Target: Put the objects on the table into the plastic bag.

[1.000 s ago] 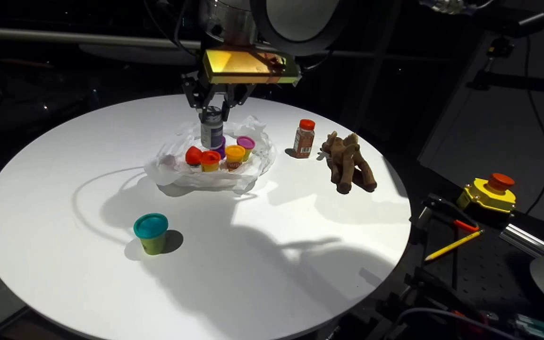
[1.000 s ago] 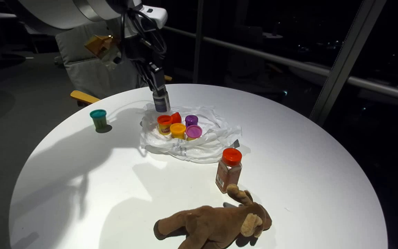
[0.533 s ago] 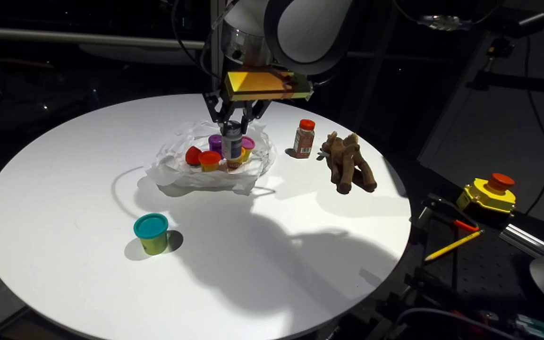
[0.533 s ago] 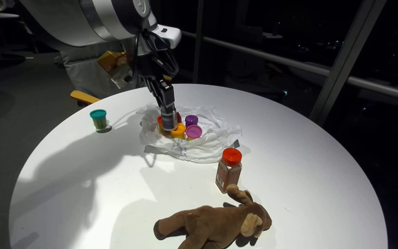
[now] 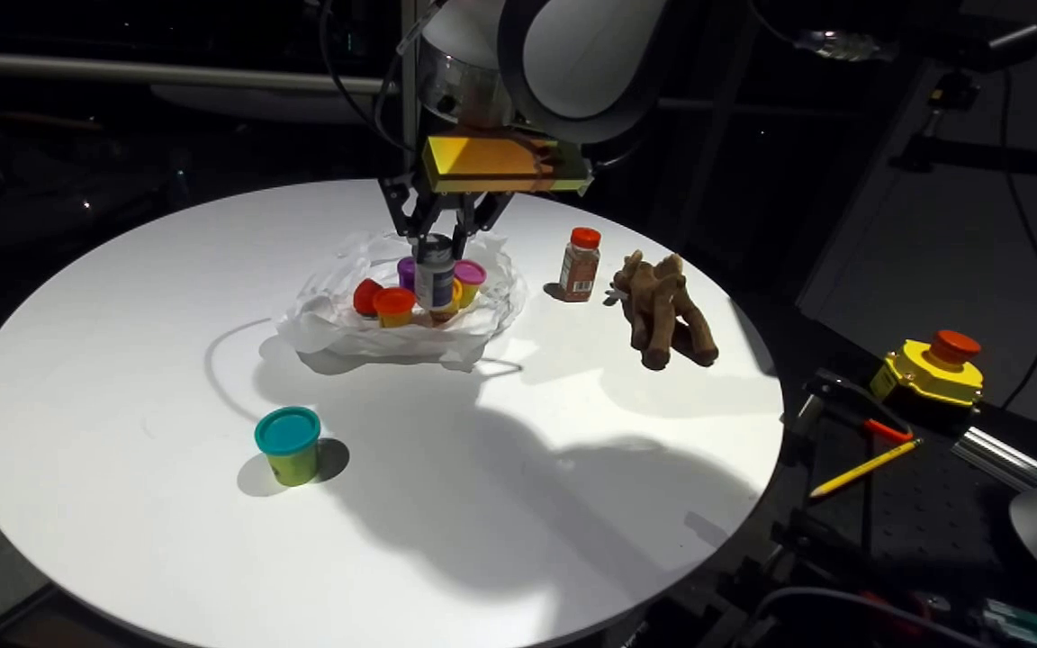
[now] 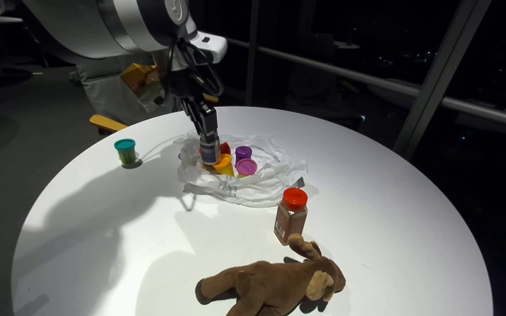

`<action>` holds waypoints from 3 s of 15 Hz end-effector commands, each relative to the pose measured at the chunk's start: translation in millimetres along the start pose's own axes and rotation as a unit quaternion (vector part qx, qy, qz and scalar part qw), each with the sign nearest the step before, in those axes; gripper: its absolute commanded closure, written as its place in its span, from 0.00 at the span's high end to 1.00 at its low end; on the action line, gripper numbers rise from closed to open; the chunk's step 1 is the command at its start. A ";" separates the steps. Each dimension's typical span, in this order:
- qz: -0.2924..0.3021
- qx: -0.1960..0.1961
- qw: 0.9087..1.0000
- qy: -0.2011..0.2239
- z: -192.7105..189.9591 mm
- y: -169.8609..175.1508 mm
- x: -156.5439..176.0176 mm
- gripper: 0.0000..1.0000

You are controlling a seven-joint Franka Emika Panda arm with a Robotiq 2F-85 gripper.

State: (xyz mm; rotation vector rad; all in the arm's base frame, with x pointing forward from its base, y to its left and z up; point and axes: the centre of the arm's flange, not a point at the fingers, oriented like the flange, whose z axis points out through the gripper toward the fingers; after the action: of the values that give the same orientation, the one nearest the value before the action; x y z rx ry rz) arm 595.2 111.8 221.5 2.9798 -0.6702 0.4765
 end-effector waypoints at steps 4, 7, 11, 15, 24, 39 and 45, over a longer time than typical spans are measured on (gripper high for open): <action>-0.003 0.011 0.999 0.031 -12.7 -8.6 -4.6 0.19; -0.015 0.013 0.999 0.032 -15.9 -16.4 -11.7 0.19; -0.019 0.008 1.000 0.018 2.8 -18.4 -14.0 0.19; -0.008 0.000 1.000 0.004 31.1 -7.3 -10.3 0.19; -0.004 0.022 1.000 -0.019 11.9 -6.5 -7.2 0.77; -0.159 0.029 0.980 -0.116 -14.8 -158.0 -128.4 1.00; -0.185 0.041 0.981 -0.044 31.3 -175.5 -138.9 1.00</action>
State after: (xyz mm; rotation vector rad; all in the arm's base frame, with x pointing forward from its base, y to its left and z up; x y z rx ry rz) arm 544.1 310.3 168.9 3.1238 -0.1142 0.2220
